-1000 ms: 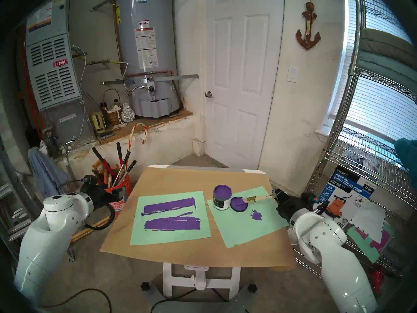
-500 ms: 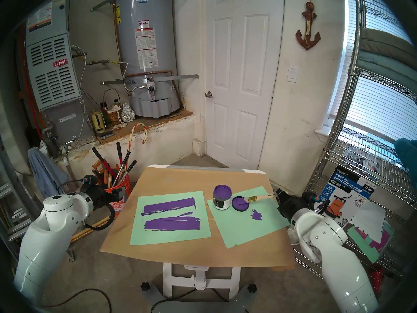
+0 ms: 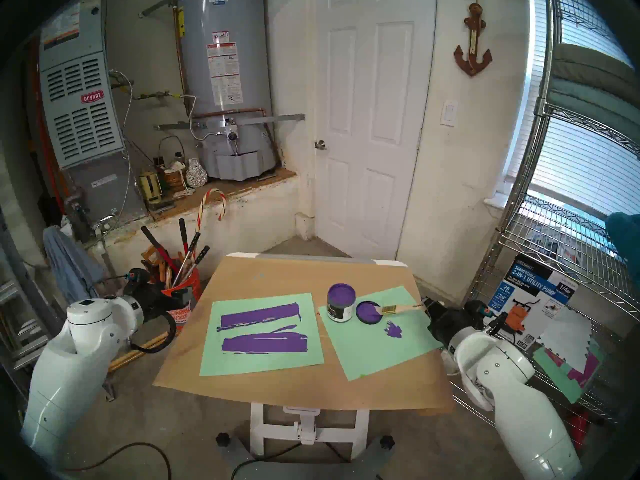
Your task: Pick up brush, dip the brush into paint, and paint the wood
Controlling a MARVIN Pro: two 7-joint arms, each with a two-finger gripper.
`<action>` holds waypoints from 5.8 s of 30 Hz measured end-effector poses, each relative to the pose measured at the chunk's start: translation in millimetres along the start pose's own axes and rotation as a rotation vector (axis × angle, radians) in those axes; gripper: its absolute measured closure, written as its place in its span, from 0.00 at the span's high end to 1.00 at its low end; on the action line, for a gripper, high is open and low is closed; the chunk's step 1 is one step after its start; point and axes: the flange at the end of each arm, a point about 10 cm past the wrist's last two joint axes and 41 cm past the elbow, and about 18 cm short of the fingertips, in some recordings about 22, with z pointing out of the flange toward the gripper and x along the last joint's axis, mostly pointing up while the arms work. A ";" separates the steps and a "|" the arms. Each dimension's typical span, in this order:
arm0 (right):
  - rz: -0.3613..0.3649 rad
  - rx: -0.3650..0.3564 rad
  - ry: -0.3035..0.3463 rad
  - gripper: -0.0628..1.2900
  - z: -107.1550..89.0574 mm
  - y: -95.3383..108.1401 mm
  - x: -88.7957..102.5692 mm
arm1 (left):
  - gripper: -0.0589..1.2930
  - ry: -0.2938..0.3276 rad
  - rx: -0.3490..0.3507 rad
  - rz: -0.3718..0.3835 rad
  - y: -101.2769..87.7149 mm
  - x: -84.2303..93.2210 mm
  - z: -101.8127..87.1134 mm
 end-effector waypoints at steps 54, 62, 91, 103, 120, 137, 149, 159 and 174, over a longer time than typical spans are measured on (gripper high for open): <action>0.009 -0.026 -0.045 0.29 3.1 13.5 -17.0 | 0.97 0.000 0.000 0.000 0.0 0.0 0.0; 0.009 -0.026 -0.048 0.37 2.8 15.6 -18.0 | 0.97 0.000 0.000 0.000 0.0 0.0 0.0; -0.001 -0.050 -0.032 0.93 -8.5 30.6 -6.9 | 0.97 0.000 0.000 0.000 0.0 0.0 0.0; -0.006 -0.059 -0.026 0.93 -12.3 35.7 -2.4 | 0.97 0.000 0.000 0.000 0.0 0.0 0.0; -0.192 0.071 0.134 0.93 -21.7 -7.1 29.1 | 0.97 -0.001 0.000 0.000 0.1 -0.2 0.2; -0.558 0.292 0.204 0.93 -27.7 -126.1 20.7 | 0.97 -0.003 -0.001 0.000 0.0 -1.0 0.5; -0.787 0.258 0.240 0.93 -25.5 -154.4 15.0 | 0.97 -0.004 -0.001 0.000 0.0 -1.3 0.7; -0.866 0.217 0.286 0.93 -17.0 -171.6 3.0 | 0.97 -0.004 -0.001 0.000 0.0 -1.3 0.7; -0.916 0.097 0.369 0.93 16.0 -191.7 -10.6 | 0.97 -0.003 -0.001 0.000 0.0 -1.1 0.6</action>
